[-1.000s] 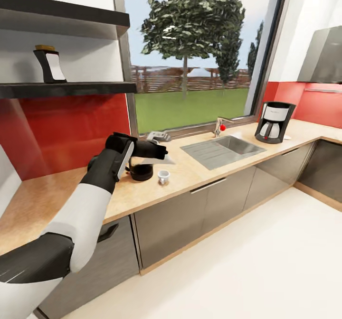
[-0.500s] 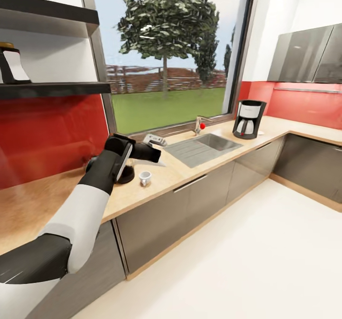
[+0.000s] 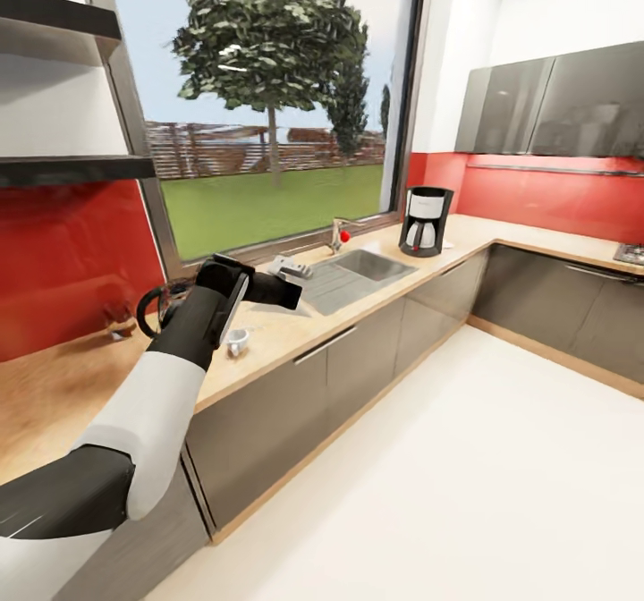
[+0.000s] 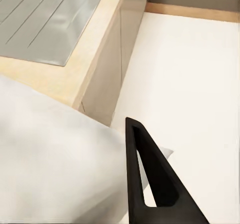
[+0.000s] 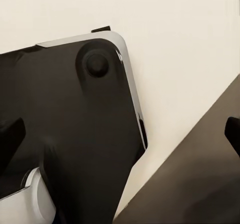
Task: Set up a coffee station on the kitchen countertop: keep the coffee maker on the countertop, move the bottle of coffee from the kitchen shelf to the counter next to the coffee maker, place a paper coffee filter on top of the coffee maker, put the saucer next to the coffee maker with the coffee cup on the saucer, and place the electric kettle next to the coffee maker.
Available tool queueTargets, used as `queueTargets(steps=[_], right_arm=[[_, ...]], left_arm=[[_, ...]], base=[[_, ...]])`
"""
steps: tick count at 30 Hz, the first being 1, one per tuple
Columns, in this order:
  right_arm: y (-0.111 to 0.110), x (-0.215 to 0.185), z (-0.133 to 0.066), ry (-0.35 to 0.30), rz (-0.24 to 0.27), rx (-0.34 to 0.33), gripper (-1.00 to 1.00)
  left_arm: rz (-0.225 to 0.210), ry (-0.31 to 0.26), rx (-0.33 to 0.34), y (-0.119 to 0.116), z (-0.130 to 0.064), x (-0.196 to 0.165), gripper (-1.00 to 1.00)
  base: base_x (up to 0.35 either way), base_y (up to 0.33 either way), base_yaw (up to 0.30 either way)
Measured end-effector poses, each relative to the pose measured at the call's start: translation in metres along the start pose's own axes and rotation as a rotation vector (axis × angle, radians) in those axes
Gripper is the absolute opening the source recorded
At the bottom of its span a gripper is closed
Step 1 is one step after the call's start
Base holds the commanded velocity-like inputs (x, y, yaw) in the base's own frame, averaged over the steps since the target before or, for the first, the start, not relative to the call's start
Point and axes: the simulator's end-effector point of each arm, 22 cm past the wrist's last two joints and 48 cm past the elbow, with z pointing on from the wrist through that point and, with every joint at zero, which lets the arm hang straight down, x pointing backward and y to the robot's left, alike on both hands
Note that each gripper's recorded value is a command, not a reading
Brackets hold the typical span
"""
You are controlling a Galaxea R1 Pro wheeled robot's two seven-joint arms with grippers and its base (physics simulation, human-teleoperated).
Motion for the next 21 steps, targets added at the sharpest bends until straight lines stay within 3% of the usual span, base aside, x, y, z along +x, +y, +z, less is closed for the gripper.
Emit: queueTargets(steps=[13,21], right_arm=[[0.0001,0.0000,-0.0001,-0.001,0.000,-0.001,1.00],[0.0013,-0.0001,-0.0001,0.000,-0.007,-0.002,1.00]], left_arm=[[0.000,0.000,0.000,-0.0001,-0.0001,0.0003,-1.00],[0.001,0.001,-0.002,0.0004,-0.0001,0.0007,-1.00]], base=[[0.302,-0.053,-0.266],[0.312,-0.086,-0.068]])
